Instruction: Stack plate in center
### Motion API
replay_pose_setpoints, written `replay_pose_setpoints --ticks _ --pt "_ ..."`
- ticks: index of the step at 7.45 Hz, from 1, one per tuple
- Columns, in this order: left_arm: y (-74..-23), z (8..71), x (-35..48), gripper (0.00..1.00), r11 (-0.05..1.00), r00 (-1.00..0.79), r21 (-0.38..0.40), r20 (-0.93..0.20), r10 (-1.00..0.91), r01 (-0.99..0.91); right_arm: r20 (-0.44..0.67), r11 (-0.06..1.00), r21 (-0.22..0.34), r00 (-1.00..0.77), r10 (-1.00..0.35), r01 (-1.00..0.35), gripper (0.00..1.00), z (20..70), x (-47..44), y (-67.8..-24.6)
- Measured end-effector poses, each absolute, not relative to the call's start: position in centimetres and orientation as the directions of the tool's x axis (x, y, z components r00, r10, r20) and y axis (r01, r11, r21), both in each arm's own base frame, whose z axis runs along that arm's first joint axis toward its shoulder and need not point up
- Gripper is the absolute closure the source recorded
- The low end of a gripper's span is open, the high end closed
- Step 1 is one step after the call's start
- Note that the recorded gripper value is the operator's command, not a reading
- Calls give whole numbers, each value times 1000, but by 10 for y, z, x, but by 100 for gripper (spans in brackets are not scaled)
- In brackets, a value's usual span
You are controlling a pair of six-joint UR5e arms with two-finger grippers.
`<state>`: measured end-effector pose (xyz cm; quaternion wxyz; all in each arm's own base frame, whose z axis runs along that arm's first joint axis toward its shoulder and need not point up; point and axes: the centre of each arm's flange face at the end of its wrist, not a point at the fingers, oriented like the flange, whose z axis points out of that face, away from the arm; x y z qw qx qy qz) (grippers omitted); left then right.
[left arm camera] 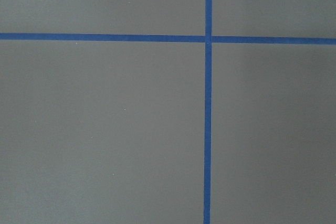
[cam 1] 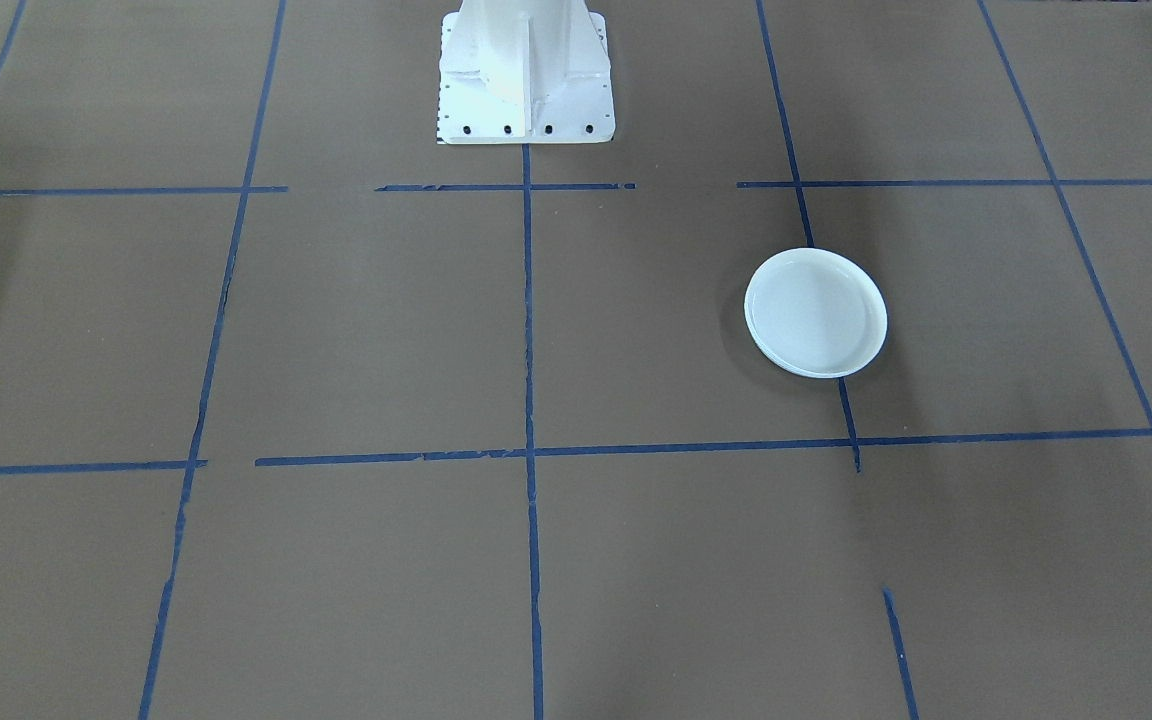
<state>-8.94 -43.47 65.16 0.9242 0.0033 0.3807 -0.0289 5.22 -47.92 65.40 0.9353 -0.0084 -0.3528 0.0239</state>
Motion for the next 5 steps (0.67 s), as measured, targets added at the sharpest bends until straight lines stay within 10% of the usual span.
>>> replay_pose_setpoints --ticks 5 --pt "-438 650 -92 0 998 731 -12 -680 -56 64 659 999 -33 750 51 -39 0 654 52 -479"
